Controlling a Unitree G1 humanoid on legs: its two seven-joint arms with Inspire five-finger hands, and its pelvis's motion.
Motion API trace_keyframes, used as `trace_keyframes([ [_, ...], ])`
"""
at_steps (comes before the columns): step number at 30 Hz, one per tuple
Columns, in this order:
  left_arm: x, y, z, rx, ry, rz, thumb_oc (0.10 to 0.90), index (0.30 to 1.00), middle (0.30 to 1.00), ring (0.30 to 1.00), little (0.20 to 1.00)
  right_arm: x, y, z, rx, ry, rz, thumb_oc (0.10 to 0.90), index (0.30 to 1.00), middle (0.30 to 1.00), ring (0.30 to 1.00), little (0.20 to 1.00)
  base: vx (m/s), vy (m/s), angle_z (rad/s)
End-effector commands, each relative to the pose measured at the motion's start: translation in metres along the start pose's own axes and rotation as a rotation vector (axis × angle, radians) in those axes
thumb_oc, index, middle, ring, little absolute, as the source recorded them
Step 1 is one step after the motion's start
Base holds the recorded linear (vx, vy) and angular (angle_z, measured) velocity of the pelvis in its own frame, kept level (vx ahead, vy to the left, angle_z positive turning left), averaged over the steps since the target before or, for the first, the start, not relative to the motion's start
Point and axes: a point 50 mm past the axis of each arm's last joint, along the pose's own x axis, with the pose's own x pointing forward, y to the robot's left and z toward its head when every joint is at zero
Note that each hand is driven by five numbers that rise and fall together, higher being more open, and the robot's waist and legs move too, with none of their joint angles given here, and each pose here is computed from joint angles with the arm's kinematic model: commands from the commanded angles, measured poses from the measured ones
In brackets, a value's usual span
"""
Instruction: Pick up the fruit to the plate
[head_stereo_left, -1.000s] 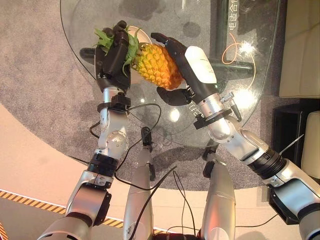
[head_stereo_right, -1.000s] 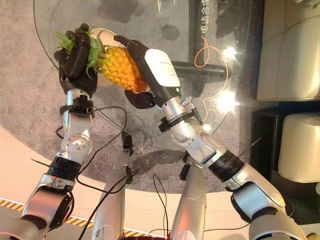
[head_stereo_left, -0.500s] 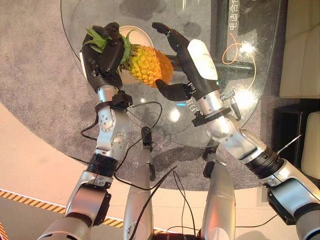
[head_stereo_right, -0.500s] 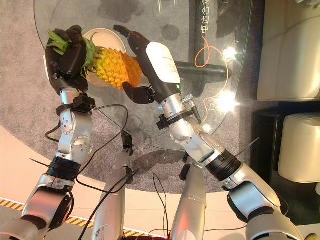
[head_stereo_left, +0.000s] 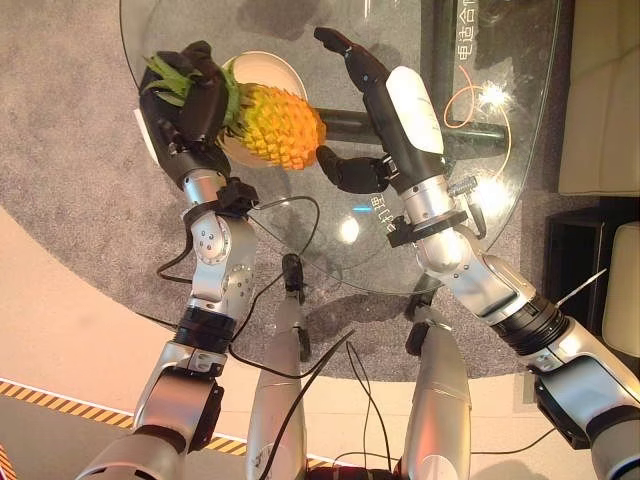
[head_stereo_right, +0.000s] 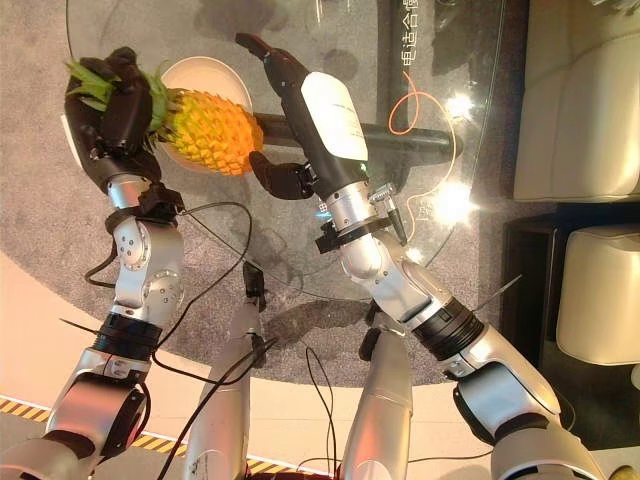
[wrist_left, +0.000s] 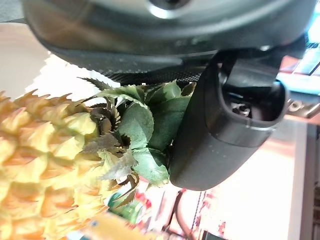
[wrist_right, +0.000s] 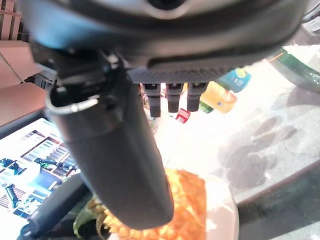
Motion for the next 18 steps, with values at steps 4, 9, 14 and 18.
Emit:
trace_keyframes([
  [4,0.013,-0.046,0.072,-0.078,-0.44,-0.161,0.1,0.3,0.3,0.3,0.2,0.027,-0.038,0.04,0.04,-0.213,-0.275,0.8,0.9,0.9,0.9,0.9,0.0,0.008,0.0],
  [9,0.016,-0.041,0.075,-0.025,-0.493,-0.123,0.1,0.3,0.3,0.3,0.2,0.018,-0.047,0.012,0.025,-0.089,-0.367,0.8,0.9,0.9,0.9,0.9,0.0,0.007,0.0],
  [14,0.017,-0.037,0.078,0.033,-0.548,-0.103,0.1,0.3,0.3,0.3,0.2,0.002,-0.051,-0.017,0.012,0.05,-0.425,0.8,0.9,0.9,0.9,0.9,0.0,0.0,0.0],
  [18,0.018,-0.033,0.08,0.055,-0.56,-0.092,0.1,0.3,0.3,0.3,0.2,-0.011,-0.053,-0.035,0.003,0.139,-0.463,0.8,0.9,0.9,0.9,0.9,0.0,0.0,0.0],
])
